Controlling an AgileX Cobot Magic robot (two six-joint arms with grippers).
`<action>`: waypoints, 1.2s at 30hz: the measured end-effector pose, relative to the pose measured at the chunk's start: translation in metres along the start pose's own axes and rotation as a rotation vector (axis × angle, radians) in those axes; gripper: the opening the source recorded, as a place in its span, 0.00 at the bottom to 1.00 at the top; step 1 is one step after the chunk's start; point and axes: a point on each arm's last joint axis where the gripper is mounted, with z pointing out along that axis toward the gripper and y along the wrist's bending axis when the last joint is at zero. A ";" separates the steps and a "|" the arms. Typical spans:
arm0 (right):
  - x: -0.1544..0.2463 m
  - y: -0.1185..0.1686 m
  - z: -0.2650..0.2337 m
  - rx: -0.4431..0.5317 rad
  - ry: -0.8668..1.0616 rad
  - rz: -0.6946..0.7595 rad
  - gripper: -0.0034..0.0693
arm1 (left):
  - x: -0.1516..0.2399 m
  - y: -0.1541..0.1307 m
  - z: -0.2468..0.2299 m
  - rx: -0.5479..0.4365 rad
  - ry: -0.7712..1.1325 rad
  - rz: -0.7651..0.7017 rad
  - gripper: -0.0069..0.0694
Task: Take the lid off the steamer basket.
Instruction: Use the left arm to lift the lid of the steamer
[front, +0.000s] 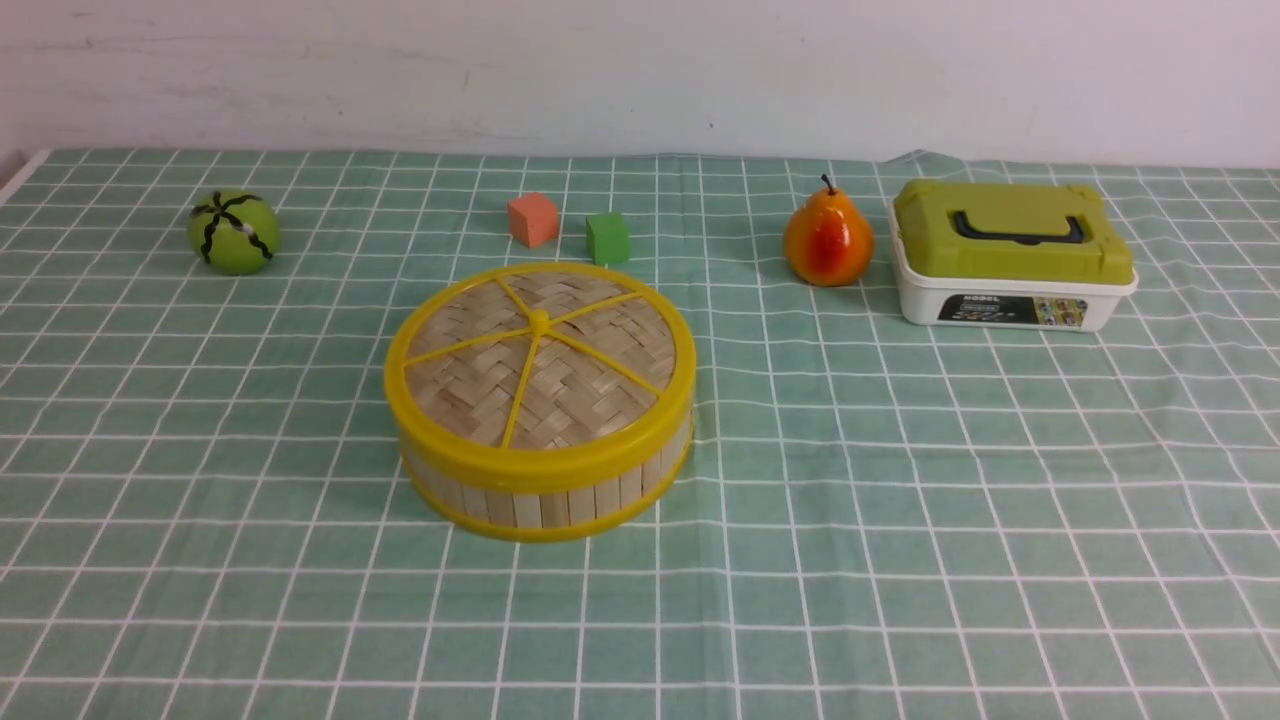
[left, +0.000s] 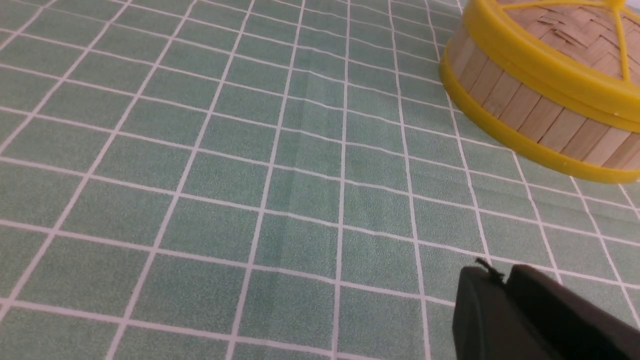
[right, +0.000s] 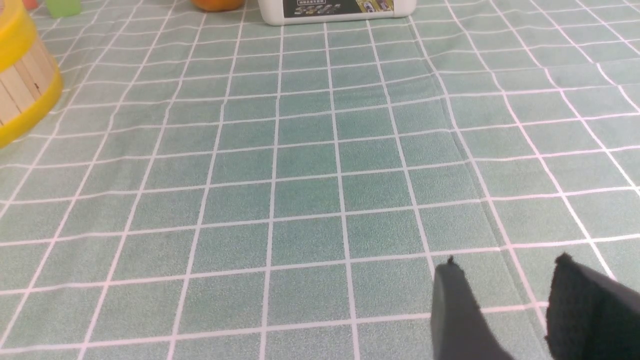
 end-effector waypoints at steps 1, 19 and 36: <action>0.000 0.000 0.000 0.000 0.000 0.000 0.38 | 0.000 -0.001 0.000 0.013 -0.001 -0.052 0.17; 0.000 0.000 0.000 0.000 0.000 0.000 0.38 | -0.030 -0.016 -0.007 0.289 -0.184 -0.970 0.18; 0.000 0.000 0.000 0.000 0.000 0.000 0.38 | -0.191 -0.103 0.089 0.106 0.692 -0.133 0.07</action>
